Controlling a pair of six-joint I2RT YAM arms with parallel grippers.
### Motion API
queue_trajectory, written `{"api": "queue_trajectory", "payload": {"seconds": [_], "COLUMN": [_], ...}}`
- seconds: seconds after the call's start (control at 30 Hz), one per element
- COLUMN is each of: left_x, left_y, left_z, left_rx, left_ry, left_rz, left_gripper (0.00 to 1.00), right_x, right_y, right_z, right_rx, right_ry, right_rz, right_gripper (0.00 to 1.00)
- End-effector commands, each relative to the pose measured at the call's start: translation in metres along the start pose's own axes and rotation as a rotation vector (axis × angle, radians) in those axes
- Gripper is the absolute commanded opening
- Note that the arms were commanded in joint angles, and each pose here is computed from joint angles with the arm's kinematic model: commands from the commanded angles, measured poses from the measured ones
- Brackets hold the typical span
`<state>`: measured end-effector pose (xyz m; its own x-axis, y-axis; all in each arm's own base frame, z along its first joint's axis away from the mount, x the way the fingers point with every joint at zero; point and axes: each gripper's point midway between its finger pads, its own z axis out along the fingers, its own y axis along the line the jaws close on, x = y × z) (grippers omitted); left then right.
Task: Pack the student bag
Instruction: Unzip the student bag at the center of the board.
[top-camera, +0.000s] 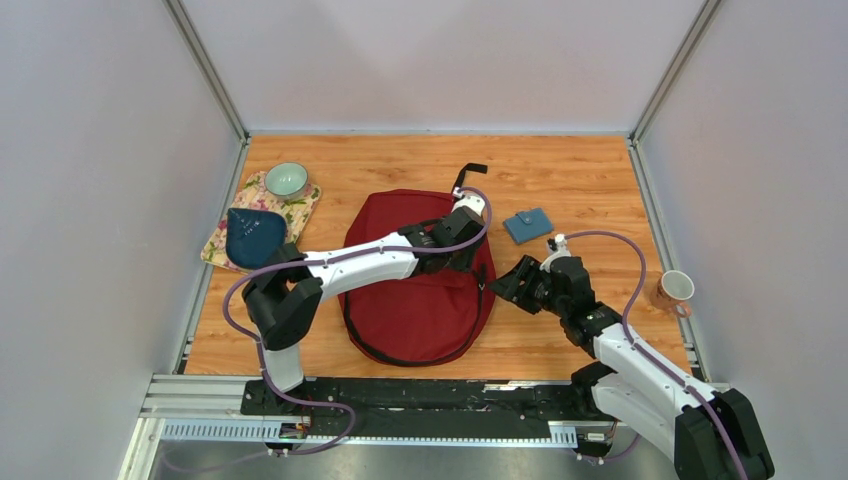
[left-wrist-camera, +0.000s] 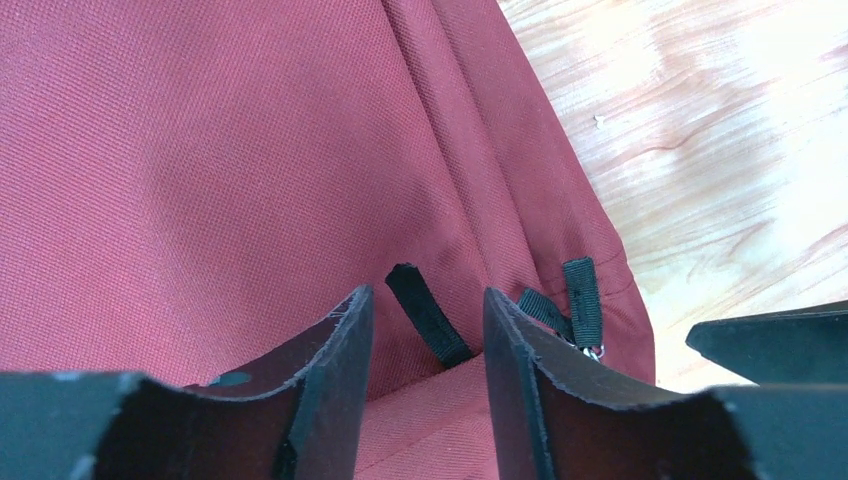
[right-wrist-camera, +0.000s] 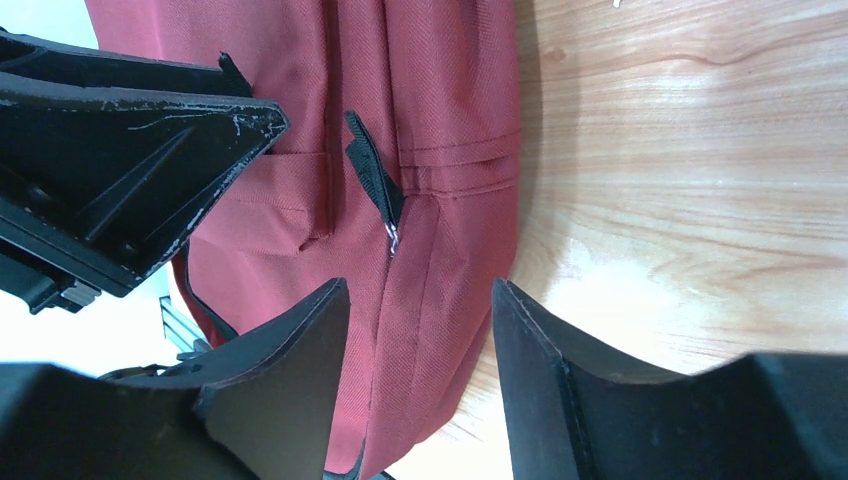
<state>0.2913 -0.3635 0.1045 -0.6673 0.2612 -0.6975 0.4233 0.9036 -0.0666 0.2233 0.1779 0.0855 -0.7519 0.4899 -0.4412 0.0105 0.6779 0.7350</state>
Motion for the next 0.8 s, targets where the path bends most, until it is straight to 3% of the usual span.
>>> {"api": "queue_trajectory", "payload": {"seconds": [0.0,0.33,0.53,0.77], "left_x": [-0.018,-0.017,-0.018,-0.022], "left_y": [-0.003,-0.005,-0.005,-0.002], "left_z": [0.000,0.007,0.006,-0.007], "left_rx": [0.000,0.015,0.027,0.047], "left_ry": [-0.041,-0.028,-0.030,-0.082], "left_rz": [-0.024,-0.038,-0.039,-0.056], "left_gripper": [0.50,0.26,0.00,0.00], "right_x": [-0.004,-0.005,-0.005,-0.014], "right_y": [0.008,0.008,0.013,0.057], "right_z": [-0.002,-0.002,-0.002,-0.012], "right_rx": [-0.023,-0.019,-0.038,-0.196], "right_ry": [-0.014,-0.012,-0.006,0.004], "right_rz": [-0.007,-0.008,-0.013,-0.038], "right_gripper": [0.57,0.57,0.57,0.57]}}
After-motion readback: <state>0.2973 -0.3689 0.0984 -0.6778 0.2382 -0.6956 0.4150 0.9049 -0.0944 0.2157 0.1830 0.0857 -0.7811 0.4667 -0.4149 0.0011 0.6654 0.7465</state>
